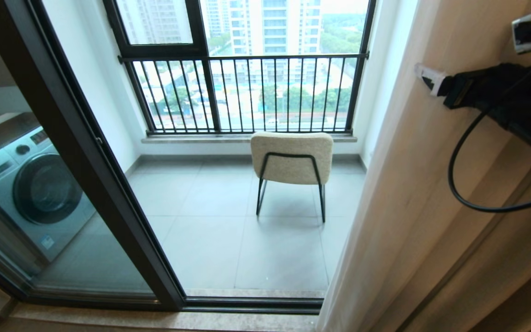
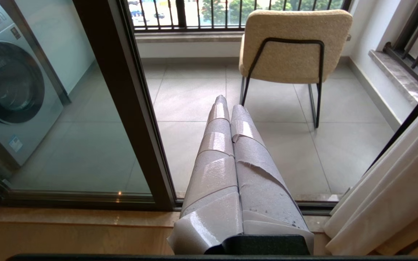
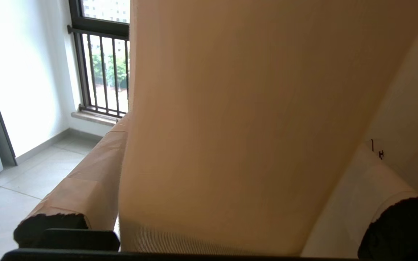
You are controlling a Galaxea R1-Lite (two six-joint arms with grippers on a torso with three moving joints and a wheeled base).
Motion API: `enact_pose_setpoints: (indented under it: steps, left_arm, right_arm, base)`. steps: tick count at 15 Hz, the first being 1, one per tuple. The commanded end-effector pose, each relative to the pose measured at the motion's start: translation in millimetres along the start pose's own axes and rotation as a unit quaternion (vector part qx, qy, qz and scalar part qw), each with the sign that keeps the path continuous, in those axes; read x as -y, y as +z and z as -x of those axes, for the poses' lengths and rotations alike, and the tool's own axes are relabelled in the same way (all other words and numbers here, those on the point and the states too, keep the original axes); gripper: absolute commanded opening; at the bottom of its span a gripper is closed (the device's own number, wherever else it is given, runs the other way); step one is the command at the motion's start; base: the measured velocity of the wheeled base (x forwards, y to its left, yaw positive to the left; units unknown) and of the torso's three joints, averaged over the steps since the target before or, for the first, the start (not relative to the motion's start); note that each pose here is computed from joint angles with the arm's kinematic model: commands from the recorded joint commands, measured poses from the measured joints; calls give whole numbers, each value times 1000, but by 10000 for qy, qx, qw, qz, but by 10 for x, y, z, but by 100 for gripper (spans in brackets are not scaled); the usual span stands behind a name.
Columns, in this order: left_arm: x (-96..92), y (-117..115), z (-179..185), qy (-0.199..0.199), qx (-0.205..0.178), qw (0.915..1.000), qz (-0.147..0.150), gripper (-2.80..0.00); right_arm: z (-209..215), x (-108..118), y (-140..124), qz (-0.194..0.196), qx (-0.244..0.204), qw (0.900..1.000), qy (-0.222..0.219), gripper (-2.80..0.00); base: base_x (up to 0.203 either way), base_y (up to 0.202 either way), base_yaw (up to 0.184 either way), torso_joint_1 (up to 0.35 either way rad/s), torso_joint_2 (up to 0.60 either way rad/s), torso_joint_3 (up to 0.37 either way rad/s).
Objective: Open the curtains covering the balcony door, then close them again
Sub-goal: Close the inner curtains on both sides
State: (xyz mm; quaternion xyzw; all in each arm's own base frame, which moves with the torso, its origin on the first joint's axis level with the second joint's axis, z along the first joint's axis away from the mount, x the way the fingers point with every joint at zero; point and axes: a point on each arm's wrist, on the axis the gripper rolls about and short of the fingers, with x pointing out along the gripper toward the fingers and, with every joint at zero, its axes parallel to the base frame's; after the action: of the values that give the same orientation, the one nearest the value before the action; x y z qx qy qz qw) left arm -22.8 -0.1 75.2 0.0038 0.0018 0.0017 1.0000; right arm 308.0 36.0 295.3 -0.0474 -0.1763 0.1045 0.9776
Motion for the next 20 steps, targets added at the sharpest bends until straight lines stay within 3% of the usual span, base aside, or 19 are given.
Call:
enact_pose_setpoints:
  steps: [1,18,19,20]
  left_arm:
    - [0,3,1,6,3,10000,0,-280]
    - [0,2,1,-2,4,10000,0,-280]
    - [0,0,0,-2,2,10000,0,-280]
    - [0,-2,0,-2,-5,10000,0,-280]
  right_arm:
    - [-27,15,-18,20,14,10000,-16,0]
    - [-43,113,4,181,300,9992,-169,0]
    - [-35,113,12,182,302,9992,-169,-280]
    - [-33,113,15,182,300,9992,-169,-280]
  base:
    - [0,0,0,0,0,0]
    - [0,0,0,0,0,0]
    - [0,0,0,0,0,0]
    - [0,0,0,0,0,0]
